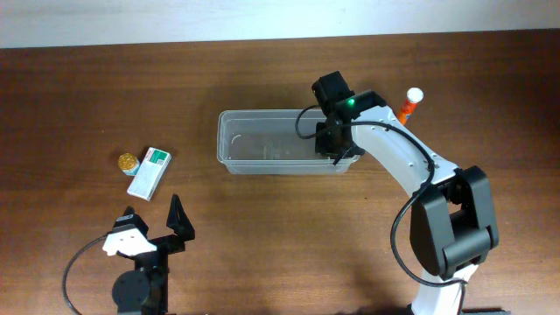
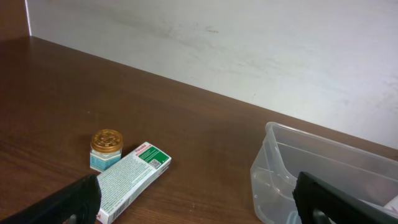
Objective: Pack container
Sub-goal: 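Lower the dark bottle into the container beside the white bottle, release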
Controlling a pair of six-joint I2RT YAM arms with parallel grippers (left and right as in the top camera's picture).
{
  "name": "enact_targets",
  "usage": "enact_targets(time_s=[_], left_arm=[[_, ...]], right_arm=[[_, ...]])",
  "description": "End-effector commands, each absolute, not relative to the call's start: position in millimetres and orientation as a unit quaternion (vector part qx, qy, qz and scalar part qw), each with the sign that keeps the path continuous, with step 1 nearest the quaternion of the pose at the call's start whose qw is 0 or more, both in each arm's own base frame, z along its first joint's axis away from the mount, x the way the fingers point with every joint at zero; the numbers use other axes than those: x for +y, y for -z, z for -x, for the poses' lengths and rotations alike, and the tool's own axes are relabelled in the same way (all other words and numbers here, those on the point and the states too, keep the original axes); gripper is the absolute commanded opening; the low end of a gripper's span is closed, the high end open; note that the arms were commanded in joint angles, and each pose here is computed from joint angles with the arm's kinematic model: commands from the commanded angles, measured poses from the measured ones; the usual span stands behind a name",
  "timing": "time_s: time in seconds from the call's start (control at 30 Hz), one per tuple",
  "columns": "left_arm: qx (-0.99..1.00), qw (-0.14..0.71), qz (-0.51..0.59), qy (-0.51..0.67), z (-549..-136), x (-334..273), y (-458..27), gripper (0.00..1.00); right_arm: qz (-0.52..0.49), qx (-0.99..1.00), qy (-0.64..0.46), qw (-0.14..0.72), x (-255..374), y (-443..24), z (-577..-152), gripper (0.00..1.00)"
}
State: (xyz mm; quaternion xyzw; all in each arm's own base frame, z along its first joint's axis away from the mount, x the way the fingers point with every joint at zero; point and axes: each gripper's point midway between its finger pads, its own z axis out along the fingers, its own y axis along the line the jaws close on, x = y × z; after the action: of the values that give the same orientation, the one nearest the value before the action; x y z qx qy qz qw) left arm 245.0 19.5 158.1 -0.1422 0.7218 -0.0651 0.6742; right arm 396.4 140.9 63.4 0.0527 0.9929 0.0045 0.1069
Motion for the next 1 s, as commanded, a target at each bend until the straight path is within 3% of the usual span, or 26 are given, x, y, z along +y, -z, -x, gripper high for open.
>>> enact_targets(time_s=[0.0, 0.03, 0.1, 0.5, 0.97], left_arm=[[0.721, 0.676, 0.137, 0.064, -245.0, 19.1, -157.3, 0.99], [0.721, 0.676, 0.137, 0.064, -245.0, 19.1, -157.3, 1.00], [0.721, 0.676, 0.137, 0.064, -245.0, 19.1, -157.3, 0.99], [0.721, 0.676, 0.137, 0.064, -245.0, 19.1, -157.3, 0.99], [0.721, 0.676, 0.137, 0.064, -245.0, 19.1, -157.3, 0.99]], right_arm=[[-0.055, 0.993, 0.008, 0.104, 138.7, -56.8, -395.3, 0.50], [-0.055, 0.993, 0.008, 0.104, 138.7, -56.8, -395.3, 0.58], [-0.055, 0.993, 0.008, 0.104, 138.7, -56.8, -395.3, 0.64], [-0.054, 0.993, -0.007, 0.109, 145.6, -80.0, -402.0, 0.65], [-0.021, 0.984, -0.025, 0.175, 146.1, -205.2, -424.7, 0.68]])
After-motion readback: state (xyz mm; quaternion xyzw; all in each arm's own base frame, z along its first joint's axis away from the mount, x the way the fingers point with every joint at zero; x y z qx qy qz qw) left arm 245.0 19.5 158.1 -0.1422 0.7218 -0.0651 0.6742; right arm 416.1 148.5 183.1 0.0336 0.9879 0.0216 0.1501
